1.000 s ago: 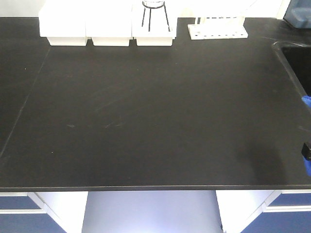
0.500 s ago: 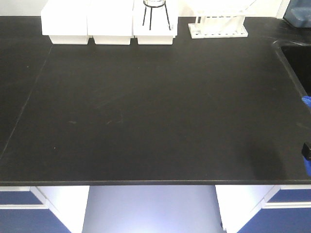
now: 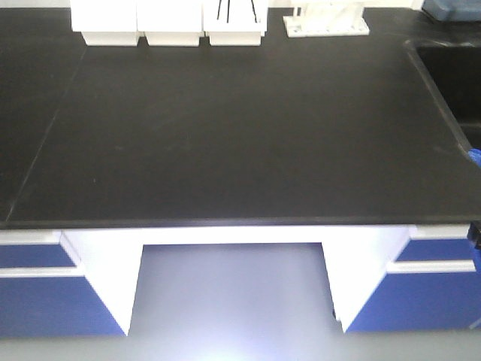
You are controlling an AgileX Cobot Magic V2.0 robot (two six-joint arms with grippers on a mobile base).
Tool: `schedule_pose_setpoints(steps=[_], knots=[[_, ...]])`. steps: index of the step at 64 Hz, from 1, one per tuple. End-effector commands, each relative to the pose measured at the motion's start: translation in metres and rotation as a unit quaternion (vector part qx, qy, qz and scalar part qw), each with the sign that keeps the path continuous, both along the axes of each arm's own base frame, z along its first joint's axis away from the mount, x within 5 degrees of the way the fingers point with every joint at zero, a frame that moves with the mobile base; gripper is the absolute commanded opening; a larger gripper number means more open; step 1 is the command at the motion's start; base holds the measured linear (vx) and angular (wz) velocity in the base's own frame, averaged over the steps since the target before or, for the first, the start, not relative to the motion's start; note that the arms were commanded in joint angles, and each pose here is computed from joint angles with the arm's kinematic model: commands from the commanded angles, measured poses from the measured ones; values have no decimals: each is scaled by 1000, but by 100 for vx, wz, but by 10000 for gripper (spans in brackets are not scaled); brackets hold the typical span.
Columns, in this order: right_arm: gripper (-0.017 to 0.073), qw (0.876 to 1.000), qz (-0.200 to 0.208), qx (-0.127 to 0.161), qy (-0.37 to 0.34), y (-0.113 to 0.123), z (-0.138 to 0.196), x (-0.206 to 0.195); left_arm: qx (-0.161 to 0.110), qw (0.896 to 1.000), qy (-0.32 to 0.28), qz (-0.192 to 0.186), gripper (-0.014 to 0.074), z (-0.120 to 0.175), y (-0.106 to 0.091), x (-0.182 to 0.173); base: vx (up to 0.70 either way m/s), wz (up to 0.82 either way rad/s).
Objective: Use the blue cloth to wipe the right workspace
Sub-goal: 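Drive the base to the other bench holding the cloth in the right gripper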
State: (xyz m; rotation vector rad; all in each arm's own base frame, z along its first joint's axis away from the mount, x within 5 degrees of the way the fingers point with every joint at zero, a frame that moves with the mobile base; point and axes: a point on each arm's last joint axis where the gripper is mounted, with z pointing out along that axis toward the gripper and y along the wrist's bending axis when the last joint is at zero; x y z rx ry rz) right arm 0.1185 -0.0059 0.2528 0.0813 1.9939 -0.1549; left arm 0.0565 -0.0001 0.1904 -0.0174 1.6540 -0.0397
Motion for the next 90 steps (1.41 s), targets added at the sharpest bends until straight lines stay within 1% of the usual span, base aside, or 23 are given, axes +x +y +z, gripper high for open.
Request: schedule_pose_setpoints(steps=[1, 90], knots=[[-8, 999, 19, -11, -28, 2, 12, 3, -5, 999, -34, -8, -6, -2, -1, 0, -30, -8], [-8, 999, 18, -11, -28, 2, 12, 3, -5, 999, -34, -8, -6, -2, -1, 0, -36, 1]])
